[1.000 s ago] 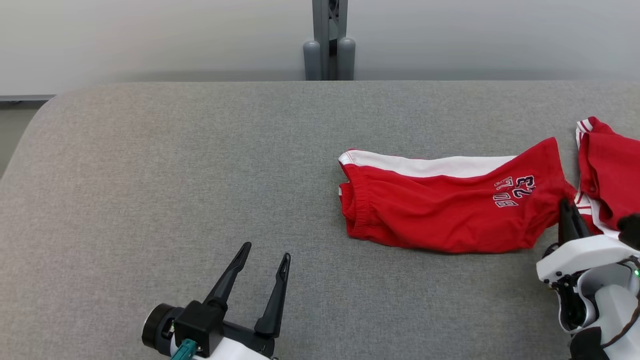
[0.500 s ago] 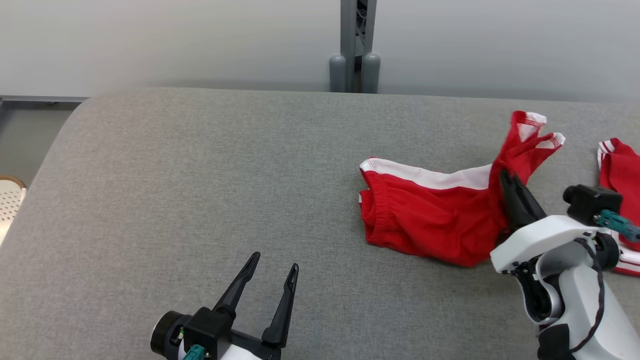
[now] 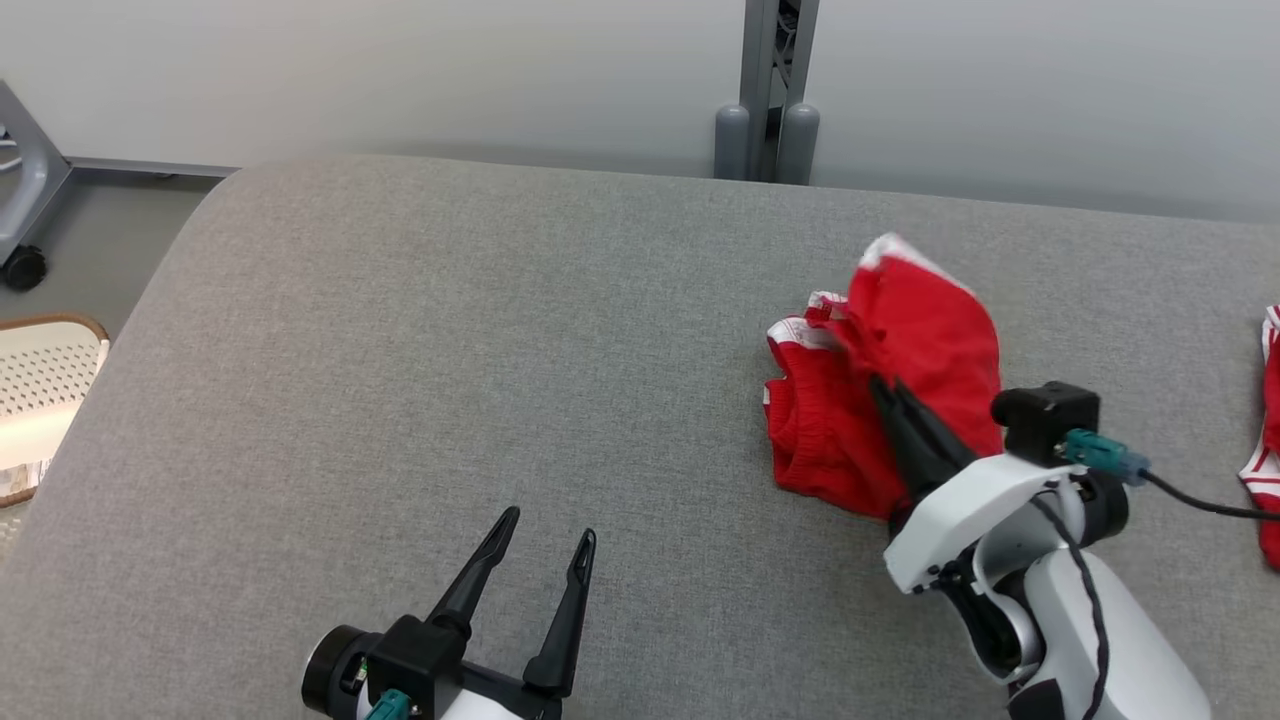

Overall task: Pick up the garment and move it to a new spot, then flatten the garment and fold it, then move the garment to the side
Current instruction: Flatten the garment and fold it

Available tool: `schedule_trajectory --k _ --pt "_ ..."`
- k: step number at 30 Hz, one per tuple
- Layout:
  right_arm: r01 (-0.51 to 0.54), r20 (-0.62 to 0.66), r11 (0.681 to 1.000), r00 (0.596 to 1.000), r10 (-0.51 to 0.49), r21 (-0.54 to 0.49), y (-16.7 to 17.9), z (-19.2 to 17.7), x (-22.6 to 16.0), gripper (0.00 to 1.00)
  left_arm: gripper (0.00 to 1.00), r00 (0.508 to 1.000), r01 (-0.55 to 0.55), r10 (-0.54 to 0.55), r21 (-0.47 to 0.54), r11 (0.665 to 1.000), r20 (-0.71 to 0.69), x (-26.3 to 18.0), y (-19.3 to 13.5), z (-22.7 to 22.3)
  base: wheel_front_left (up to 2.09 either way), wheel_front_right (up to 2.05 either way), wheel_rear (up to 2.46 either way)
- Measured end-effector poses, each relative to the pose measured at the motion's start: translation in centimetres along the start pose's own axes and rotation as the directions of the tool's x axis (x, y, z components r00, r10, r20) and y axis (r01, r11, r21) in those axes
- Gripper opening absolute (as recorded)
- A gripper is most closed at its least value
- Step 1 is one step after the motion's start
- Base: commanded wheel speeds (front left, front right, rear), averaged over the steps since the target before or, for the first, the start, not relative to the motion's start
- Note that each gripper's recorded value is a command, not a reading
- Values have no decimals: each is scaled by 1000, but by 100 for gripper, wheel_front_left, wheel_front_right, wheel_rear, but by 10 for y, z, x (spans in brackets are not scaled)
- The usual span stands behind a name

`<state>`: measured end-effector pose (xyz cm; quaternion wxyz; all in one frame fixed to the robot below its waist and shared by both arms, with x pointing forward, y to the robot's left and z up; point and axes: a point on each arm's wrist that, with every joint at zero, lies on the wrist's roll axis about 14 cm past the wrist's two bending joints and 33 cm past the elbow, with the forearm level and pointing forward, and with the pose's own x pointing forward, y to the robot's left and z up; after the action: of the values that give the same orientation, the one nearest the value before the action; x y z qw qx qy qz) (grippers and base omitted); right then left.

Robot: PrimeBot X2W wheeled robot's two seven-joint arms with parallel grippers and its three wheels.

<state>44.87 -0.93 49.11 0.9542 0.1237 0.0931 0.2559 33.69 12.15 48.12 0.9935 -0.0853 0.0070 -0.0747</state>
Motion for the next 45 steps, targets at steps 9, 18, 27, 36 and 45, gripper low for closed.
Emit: schedule_trajectory --k 9,18,27,36,45 --pt "-77 -130 997 989 75 -8 25 -42 -2 0 100 1000 -14 14 -10 1000 -18 0 4 -5 0 0 0" --pt "-135 -184 991 974 132 -4 45 -60 -11 100 100 1000 -16 16 -12 1000 -24 2 4 -7 0 0 0" --pt "-68 4 997 998 68 -21 26 -16 -17 100 100 999 -10 12 -79 997 33 7 0 10 0 0 0" --pt "126 145 991 982 -118 -50 -36 8 -49 100 100 997 -16 24 -113 993 68 14 -2 21 0 0 0" --pt "260 187 961 953 -239 -95 -71 7 -87 100 100 992 -55 68 -123 991 108 20 5 35 0 0 0"
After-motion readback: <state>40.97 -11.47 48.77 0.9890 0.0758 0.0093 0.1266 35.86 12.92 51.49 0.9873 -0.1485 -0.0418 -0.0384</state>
